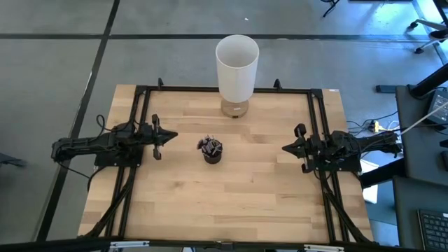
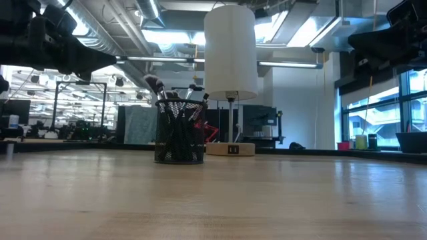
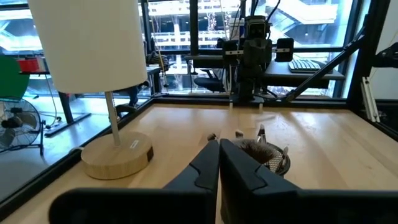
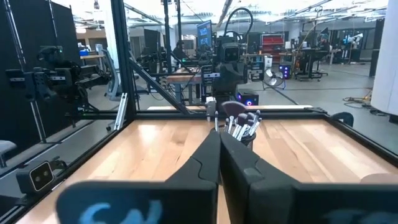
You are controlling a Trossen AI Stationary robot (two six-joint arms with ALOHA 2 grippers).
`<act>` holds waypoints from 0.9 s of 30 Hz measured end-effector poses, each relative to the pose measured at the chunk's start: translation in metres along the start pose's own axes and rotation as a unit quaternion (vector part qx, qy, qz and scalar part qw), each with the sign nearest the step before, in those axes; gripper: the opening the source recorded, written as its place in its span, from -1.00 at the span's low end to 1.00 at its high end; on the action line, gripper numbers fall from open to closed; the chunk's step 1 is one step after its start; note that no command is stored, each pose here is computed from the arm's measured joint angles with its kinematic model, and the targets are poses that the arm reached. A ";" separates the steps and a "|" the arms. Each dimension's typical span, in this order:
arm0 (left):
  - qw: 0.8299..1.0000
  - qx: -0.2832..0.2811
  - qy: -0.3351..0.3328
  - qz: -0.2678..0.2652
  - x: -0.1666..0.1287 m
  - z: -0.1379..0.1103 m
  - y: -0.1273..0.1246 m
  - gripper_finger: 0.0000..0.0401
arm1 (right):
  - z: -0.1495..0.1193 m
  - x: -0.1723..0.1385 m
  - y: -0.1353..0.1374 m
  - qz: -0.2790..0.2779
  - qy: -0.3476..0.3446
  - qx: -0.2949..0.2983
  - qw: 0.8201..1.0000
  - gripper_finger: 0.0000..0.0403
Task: Put items in baskets/containers
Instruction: Return to Home Position
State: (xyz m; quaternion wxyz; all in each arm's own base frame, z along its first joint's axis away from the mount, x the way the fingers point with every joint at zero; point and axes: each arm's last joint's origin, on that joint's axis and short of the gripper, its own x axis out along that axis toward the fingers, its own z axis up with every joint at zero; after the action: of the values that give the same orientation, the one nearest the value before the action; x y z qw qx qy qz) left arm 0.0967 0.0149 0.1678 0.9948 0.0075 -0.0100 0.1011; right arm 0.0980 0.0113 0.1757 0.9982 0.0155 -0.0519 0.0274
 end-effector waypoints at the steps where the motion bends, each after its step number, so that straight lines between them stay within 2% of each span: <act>1: 1.000 0.000 0.000 0.000 0.000 0.000 0.000 -0.96 | 0.000 0.000 0.000 0.000 0.000 0.000 1.000 -0.94; 27: 1.000 0.000 0.000 0.000 0.000 0.000 0.000 -0.94 | 0.000 0.000 0.000 0.000 0.000 0.001 1.000 -0.94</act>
State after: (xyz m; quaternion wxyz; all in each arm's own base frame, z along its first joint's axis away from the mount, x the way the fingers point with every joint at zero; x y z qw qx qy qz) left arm 0.0967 0.0149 0.1678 0.9948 0.0073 -0.0101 0.1012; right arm 0.0980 0.0113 0.1757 0.9981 0.0162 -0.0517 0.0276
